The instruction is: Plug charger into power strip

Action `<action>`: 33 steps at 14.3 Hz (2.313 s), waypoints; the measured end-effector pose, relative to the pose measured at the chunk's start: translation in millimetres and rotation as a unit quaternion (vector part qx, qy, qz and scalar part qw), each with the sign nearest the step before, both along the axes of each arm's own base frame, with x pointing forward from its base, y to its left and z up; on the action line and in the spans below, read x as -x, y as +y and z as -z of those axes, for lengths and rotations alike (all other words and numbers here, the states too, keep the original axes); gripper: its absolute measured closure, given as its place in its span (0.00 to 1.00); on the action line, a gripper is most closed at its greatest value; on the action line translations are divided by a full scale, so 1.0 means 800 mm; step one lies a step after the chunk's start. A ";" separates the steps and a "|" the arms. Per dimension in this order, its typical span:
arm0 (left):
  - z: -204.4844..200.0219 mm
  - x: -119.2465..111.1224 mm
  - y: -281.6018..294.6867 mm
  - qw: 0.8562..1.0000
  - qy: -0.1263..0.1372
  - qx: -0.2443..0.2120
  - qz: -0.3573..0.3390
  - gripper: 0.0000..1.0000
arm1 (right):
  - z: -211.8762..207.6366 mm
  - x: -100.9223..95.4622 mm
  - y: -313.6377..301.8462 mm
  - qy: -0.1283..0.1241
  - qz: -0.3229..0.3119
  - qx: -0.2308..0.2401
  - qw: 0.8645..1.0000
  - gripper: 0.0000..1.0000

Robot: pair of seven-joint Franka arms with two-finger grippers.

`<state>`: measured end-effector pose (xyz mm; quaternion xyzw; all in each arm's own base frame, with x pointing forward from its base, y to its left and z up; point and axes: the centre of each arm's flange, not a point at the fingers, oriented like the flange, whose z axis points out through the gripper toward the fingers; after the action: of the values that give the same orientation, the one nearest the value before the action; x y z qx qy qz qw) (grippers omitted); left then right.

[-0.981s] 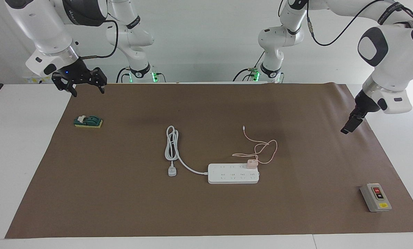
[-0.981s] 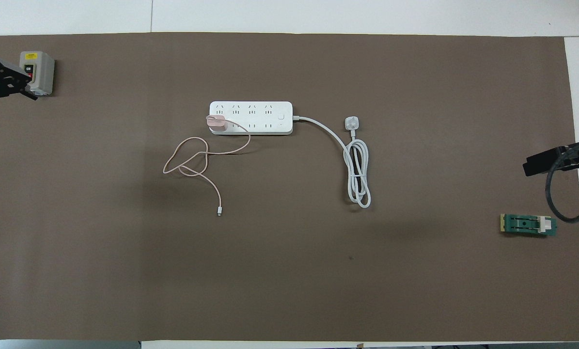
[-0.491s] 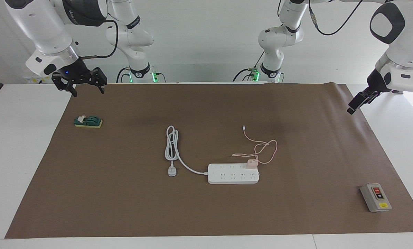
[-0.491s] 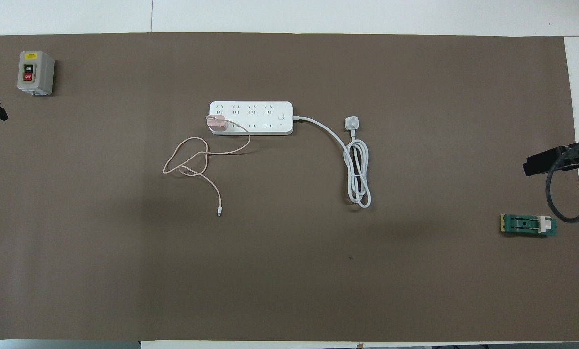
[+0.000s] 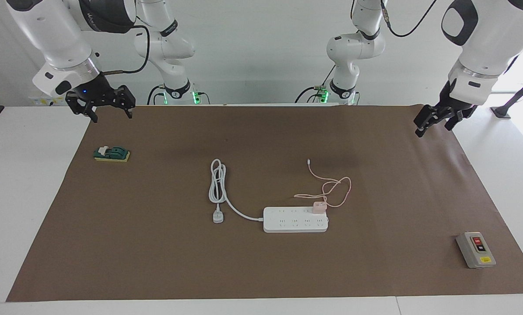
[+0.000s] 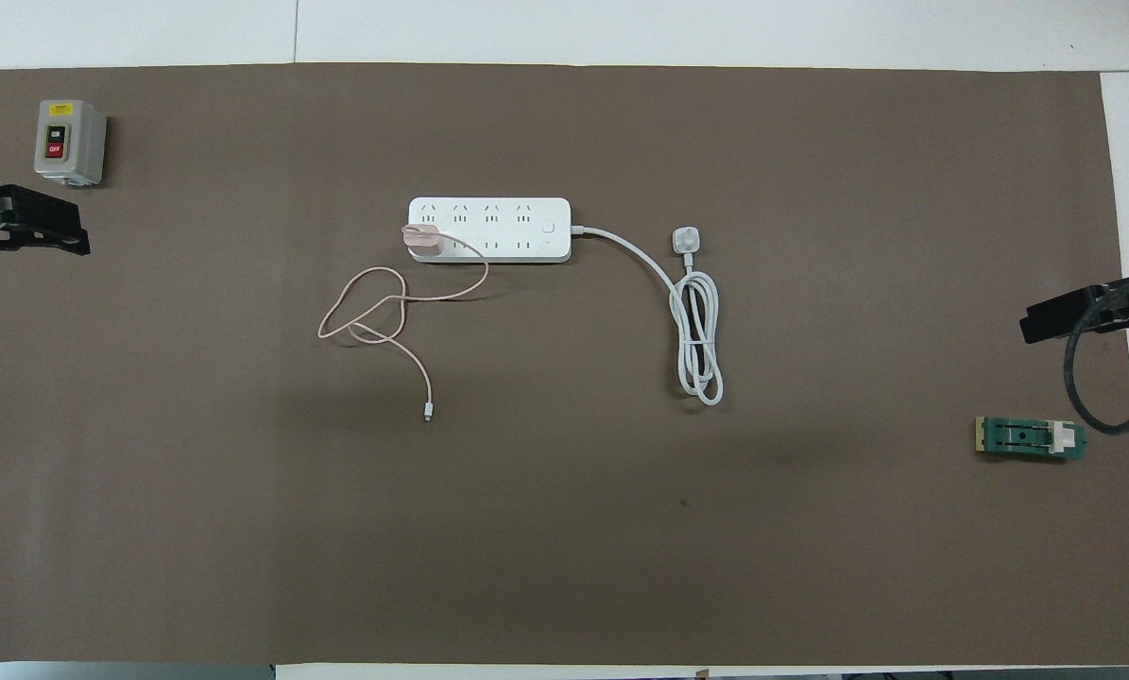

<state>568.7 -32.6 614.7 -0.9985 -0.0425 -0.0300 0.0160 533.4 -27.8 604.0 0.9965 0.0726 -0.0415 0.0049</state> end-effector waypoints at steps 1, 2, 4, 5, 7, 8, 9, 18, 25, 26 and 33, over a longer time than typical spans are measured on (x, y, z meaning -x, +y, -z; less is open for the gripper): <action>0.000 0.009 -0.009 1.000 0.002 -0.002 0.010 0.00 | 0.000 0.000 0.000 0.000 0.000 0.000 1.000 0.00; -0.002 0.019 -0.014 1.000 0.006 -0.003 0.017 0.00 | 0.000 0.000 0.000 0.000 0.000 0.000 1.000 0.00; -0.001 0.033 -0.017 0.999 0.024 -0.006 0.028 0.00 | 0.000 0.000 0.000 0.000 0.000 0.000 1.000 0.00; 0.001 0.039 -0.019 0.999 0.037 -0.007 0.033 0.00 | 0.000 0.000 0.000 0.000 0.000 0.000 1.000 0.00; 0.000 0.047 -0.025 0.998 0.053 0.002 0.037 0.00 | 0.000 0.000 0.000 0.000 0.000 0.000 1.000 0.00; -0.003 0.049 -0.028 0.998 0.054 0.013 0.037 0.00 | 0.000 0.000 0.000 0.000 0.000 0.000 1.000 0.00; -0.006 0.052 -0.026 0.998 0.056 0.023 0.034 0.00 | 0.000 0.000 0.000 0.000 0.000 0.000 1.000 0.00; -0.010 0.056 -0.025 0.997 0.060 0.032 0.037 0.00 | 0.000 0.000 0.000 0.000 0.000 0.000 1.000 0.00; -0.009 0.055 -0.021 0.997 0.061 0.032 0.026 0.00 | 0.000 0.000 0.000 0.000 0.000 0.000 1.000 0.00; -0.009 0.055 -0.021 0.997 0.061 0.032 0.026 0.00 | 0.000 0.000 0.000 0.000 0.000 0.000 1.000 0.00; -0.009 0.055 -0.021 0.997 0.060 0.031 0.028 0.00 | 0.000 0.000 0.000 0.000 0.000 0.000 1.000 0.00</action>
<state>524.8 -49.1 622.0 -0.9993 -0.0145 0.0311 -0.0132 533.4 -27.8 604.0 0.9965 0.0726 -0.0415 0.0049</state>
